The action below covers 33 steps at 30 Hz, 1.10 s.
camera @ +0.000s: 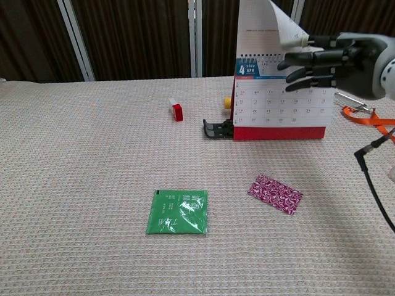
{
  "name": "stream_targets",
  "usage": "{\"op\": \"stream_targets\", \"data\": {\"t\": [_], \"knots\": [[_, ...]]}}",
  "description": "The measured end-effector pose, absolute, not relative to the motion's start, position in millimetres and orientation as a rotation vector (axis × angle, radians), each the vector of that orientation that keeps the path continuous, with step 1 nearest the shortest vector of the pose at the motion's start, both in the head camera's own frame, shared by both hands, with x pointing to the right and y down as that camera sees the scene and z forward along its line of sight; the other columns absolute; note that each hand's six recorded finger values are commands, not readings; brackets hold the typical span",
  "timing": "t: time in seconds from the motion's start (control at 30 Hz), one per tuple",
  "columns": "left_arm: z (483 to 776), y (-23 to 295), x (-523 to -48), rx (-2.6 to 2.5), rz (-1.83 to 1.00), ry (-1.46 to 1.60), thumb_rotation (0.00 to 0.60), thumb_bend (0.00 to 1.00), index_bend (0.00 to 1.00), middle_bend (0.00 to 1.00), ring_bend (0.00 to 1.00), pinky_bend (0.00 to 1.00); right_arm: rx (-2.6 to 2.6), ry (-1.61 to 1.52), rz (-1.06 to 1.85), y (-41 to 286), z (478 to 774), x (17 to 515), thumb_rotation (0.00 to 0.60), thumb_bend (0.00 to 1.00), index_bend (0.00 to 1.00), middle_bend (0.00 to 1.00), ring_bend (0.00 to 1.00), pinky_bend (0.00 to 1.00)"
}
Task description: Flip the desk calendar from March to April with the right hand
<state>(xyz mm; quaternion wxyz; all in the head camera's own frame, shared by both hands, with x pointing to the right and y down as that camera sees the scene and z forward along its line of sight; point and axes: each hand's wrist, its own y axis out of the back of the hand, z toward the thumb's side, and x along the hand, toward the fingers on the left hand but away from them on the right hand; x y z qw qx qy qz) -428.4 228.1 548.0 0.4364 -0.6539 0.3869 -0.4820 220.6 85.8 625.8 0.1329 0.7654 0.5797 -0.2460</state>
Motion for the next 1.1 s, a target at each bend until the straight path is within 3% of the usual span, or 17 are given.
{"op": "stream_targets", "data": {"t": [0.3, 0.57, 0.83, 1.1], "knots": [[550.1, 228.2, -426.9, -1.620, -1.205, 0.955, 0.600, 0.08, 0.00, 0.00, 0.00, 0.00, 2.387, 1.845, -0.870, 58.1, 590.5, 235.5, 0.600, 0.32, 0.31, 0.34, 0.26, 0.18], [554.7, 225.7, -429.4, -1.614, -1.228, 0.954, 0.600, 0.08, 0.00, 0.00, 0.00, 0.00, 2.531, 1.911, -1.187, 28.2, 597.2, 248.9, 0.600, 0.23, 0.19, 0.16, 0.02, 0.01], [560.0, 221.3, -433.1, -1.609, -1.254, 0.955, 0.600, 0.08, 0.00, 0.00, 0.00, 0.00, 2.639, 1.763, -1.580, 15.1, 633.5, 259.4, 0.600, 0.21, 0.13, 0.12, 0.00, 0.00], [562.2, 221.1, -430.3, -1.616, -1.251, 0.943, 0.600, 0.08, 0.00, 0.00, 0.00, 0.00, 2.668, 1.563, -1.689, 29.0, 656.6, 267.2, 0.600, 0.21, 0.12, 0.12, 0.00, 0.00]]}}
